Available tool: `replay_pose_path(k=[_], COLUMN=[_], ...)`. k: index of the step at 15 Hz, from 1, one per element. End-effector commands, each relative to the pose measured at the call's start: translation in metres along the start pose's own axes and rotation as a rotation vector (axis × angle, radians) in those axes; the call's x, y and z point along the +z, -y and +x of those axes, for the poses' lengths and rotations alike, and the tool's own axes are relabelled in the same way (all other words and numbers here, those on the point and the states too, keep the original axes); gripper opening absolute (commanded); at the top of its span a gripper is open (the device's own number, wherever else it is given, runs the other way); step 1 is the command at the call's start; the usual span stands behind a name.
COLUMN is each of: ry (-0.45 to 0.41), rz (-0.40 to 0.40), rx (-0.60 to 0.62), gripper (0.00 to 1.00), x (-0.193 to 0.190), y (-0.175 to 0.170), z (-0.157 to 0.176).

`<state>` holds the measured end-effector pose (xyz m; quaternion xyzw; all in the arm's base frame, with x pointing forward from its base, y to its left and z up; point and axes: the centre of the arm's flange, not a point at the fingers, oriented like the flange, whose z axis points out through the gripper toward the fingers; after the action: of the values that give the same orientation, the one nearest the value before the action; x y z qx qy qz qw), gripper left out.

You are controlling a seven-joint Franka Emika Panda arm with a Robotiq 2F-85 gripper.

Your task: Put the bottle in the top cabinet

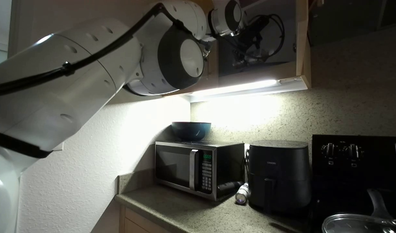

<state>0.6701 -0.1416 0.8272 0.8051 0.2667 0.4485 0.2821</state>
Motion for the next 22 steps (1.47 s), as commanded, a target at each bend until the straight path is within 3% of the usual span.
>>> replay_pose_path(k=[1,3,6,8,14,15,18,22], ry=[-0.010,-0.016,-0.009,-0.006,0.008,0.001,0.004,0.020], rz=[-0.005,-0.040,-0.177,-0.212,-0.202,-0.193,-0.196,-0.194], rx=[0.009,0.022,0.039,0.056,0.158,0.125,0.141,0.087], gripper=[1.00,1.00,1.00,1.00,1.00,1.00,1.00,1.00], x=[0.005,-0.003,-0.004,0.000,-0.004,-0.011,-0.011,-0.040], y=[-0.025,-0.024,-0.038,-0.046,-0.049,-0.028,-0.030,-0.002], z=[0.012,0.012,0.014,0.015,-0.003,-0.013,-0.016,-0.013])
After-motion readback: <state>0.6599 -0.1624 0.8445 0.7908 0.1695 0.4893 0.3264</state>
